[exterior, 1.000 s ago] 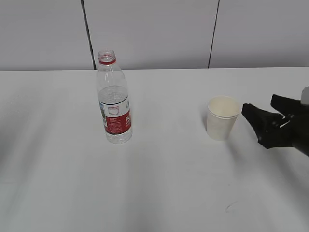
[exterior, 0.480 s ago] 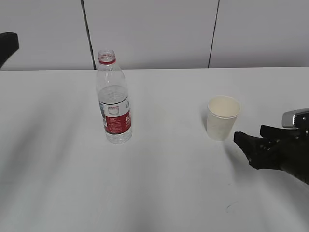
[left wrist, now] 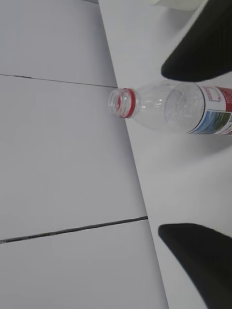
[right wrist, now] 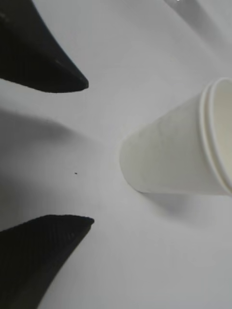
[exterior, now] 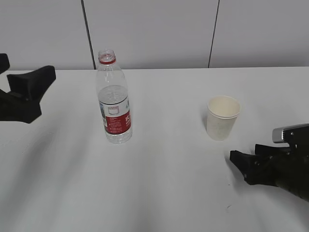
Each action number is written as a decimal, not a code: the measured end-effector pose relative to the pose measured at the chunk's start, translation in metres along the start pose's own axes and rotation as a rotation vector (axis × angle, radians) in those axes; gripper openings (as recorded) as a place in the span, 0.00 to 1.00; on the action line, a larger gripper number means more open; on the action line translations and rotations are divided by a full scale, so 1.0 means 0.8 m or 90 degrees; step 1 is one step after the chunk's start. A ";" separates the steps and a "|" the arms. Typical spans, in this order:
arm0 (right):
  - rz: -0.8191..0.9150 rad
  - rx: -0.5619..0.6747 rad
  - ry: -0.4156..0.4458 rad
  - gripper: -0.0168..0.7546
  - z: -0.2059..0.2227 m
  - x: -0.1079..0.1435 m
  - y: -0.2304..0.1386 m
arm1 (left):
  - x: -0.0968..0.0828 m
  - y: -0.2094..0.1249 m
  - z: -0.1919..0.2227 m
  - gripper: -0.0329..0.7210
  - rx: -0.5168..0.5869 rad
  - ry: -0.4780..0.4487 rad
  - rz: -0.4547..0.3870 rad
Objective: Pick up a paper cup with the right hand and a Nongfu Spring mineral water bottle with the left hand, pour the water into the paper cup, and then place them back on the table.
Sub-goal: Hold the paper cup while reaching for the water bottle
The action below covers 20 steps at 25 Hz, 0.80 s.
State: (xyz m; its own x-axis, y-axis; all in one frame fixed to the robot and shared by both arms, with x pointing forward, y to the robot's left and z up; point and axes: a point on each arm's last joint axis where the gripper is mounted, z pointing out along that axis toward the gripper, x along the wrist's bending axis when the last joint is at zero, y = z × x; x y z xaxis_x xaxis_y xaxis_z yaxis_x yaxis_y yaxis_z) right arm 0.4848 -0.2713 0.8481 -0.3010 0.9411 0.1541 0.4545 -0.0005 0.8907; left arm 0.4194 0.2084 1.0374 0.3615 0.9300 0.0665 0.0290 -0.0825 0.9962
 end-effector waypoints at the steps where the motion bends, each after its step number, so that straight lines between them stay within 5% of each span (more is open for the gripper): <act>1: 0.002 0.010 0.003 0.77 0.001 0.000 -0.005 | -0.002 -0.004 0.003 0.76 0.006 -0.007 0.003; 9: 0.007 0.031 0.018 0.80 0.005 0.002 -0.015 | -0.011 -0.028 0.030 0.75 0.009 -0.020 0.018; 20: -0.004 -0.037 0.019 0.85 0.033 -0.009 0.016 | -0.019 -0.042 0.042 0.75 0.019 -0.048 0.037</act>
State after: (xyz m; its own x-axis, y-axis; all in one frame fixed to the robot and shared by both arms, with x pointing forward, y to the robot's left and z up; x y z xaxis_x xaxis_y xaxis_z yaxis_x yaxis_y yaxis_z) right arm 0.5153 -0.2694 0.8468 -0.3291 0.9306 0.1603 0.4034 -0.0149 0.9149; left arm 0.4443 0.1850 1.0006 0.4330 0.8937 0.1180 0.0339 -0.1469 0.9886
